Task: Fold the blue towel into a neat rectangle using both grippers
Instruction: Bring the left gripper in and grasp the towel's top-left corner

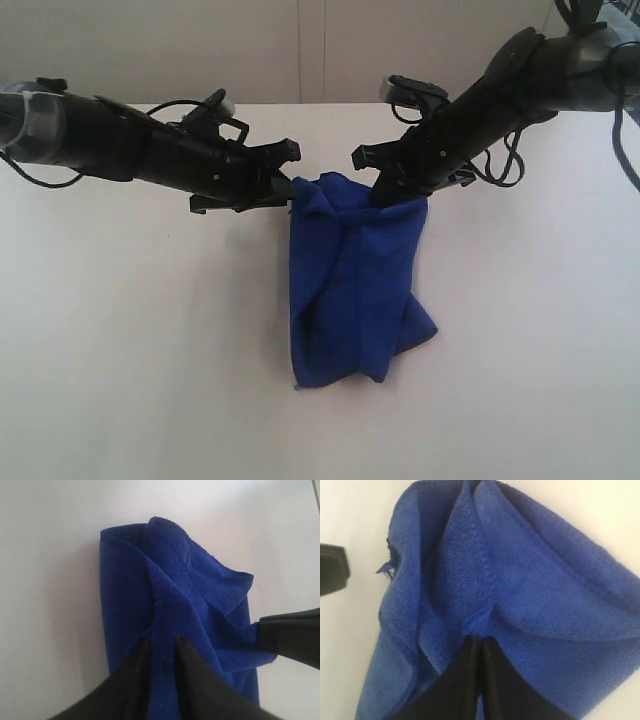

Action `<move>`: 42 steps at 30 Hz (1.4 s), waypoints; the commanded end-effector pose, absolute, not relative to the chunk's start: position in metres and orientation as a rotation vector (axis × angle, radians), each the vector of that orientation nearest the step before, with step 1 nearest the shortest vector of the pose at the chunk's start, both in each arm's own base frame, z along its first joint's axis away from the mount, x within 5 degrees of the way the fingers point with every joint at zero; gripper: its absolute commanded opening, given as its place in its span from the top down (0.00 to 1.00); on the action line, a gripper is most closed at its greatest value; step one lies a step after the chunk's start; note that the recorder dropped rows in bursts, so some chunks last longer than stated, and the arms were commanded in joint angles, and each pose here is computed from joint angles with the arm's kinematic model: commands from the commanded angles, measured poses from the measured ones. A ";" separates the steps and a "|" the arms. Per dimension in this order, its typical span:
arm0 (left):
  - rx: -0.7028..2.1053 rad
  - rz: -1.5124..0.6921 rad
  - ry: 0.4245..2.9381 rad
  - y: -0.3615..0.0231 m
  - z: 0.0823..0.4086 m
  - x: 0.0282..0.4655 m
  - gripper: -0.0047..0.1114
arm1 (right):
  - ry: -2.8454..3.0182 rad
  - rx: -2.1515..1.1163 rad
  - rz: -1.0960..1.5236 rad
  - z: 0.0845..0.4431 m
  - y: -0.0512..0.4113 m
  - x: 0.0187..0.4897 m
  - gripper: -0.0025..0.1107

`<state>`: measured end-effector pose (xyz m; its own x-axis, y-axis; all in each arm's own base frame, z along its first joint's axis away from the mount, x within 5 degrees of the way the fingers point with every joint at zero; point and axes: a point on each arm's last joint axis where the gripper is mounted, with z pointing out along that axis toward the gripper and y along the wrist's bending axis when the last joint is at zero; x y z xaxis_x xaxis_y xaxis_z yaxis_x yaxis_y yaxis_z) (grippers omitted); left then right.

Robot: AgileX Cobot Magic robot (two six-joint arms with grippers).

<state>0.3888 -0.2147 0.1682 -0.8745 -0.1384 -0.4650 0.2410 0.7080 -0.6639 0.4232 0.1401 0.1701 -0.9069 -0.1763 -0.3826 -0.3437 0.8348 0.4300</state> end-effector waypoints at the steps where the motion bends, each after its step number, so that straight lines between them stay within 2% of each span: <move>1: 0.105 -1.057 2.417 -0.227 0.165 0.391 0.61 | 2.673 -0.381 0.697 0.174 0.135 0.424 0.98; 4: 0.103 -1.055 2.420 -0.228 0.161 0.393 0.58 | 2.669 -0.381 0.694 0.174 0.135 0.425 0.98; 10: 0.040 -1.047 2.441 -0.228 0.147 0.397 0.58 | 2.665 -0.378 0.690 0.174 0.135 0.425 0.98; 19: 0.041 -1.049 2.438 -0.228 0.147 0.397 0.59 | 2.655 -0.371 0.681 0.174 0.135 0.426 0.98; 23: 0.045 -1.056 2.439 -0.228 0.147 0.397 0.69 | 2.651 -0.368 0.678 0.174 0.134 0.427 0.98; 30: 0.088 -1.109 2.443 -0.231 0.148 0.393 0.96 | 2.651 -0.368 0.678 0.174 0.134 0.427 0.98; 32: 0.096 -1.107 2.441 -0.231 0.148 0.393 0.96 | 2.651 -0.368 0.678 0.174 0.134 0.427 0.98; 38: 0.287 -1.131 2.368 -0.219 0.185 0.389 0.96 | 2.649 -0.379 0.678 0.175 0.134 0.426 0.98; 39: 0.401 -1.113 2.354 -0.207 0.202 0.385 0.96 | 2.656 -0.387 0.684 0.176 0.135 0.425 0.98; 42: 0.542 -1.081 2.342 -0.187 0.225 0.378 0.96 | 2.645 -0.424 0.656 0.185 0.133 0.423 0.98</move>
